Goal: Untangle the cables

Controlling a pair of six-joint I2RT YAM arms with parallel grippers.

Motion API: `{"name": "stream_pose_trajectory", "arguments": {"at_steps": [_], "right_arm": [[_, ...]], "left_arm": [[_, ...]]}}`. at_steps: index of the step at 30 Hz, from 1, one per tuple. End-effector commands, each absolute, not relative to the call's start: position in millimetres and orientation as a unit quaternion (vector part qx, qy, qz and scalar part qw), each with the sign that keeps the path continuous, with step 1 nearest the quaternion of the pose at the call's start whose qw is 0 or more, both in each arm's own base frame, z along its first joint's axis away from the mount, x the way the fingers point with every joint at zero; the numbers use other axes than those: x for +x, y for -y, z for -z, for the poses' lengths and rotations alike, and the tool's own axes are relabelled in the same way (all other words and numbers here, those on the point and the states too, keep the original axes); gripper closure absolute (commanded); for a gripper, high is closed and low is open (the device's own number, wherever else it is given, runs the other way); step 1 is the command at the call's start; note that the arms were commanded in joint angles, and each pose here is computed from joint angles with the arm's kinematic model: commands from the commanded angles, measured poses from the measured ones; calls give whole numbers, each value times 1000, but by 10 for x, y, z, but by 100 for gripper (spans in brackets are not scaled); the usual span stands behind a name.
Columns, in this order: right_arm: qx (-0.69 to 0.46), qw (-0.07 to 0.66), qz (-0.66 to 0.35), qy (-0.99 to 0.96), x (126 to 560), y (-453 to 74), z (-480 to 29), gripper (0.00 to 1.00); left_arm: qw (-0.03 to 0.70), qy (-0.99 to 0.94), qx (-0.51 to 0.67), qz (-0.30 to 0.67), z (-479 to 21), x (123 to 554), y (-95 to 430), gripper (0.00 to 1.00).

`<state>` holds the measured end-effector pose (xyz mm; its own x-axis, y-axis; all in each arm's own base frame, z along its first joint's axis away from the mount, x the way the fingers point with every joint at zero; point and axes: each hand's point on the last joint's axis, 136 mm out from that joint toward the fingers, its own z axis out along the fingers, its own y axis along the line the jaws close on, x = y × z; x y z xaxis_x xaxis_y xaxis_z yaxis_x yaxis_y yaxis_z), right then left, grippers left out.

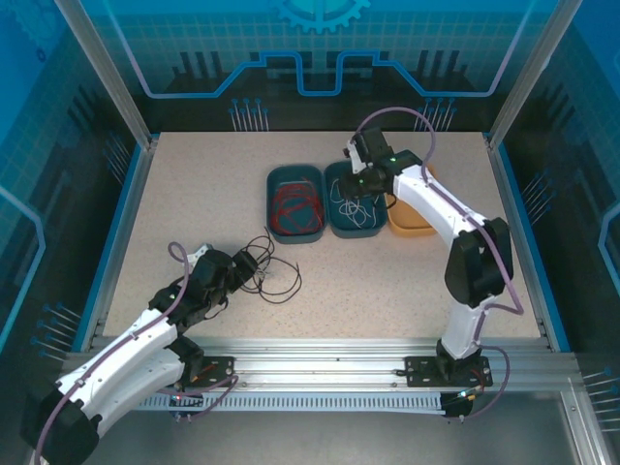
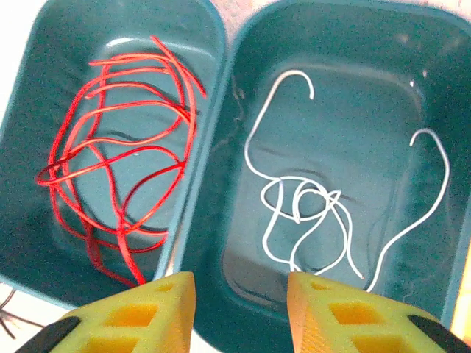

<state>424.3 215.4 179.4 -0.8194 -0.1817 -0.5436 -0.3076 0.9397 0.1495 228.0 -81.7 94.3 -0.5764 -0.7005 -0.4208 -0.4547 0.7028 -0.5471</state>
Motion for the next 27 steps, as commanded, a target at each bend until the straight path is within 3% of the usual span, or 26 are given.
{"name": "stream_pose_trajectory", "arguments": {"at_steps": [1, 6, 16, 27], "right_arm": [[-179, 286, -98, -936, 3976, -2312, -1933, 61], [-228, 288, -112, -923, 3570, -2640, -1969, 60], [-330, 206, -210, -897, 2701, -3551, -1564, 62], [-377, 140, -211, -891, 2499, -4071, -1034, 66]], "left_arm": [[323, -871, -332, 162, -1010, 2259, 694, 1], [307, -877, -346, 128, -939, 2168, 548, 1], [248, -865, -407, 157, -671, 2071, 429, 1], [247, -852, -425, 183, -651, 2027, 411, 1]]}}
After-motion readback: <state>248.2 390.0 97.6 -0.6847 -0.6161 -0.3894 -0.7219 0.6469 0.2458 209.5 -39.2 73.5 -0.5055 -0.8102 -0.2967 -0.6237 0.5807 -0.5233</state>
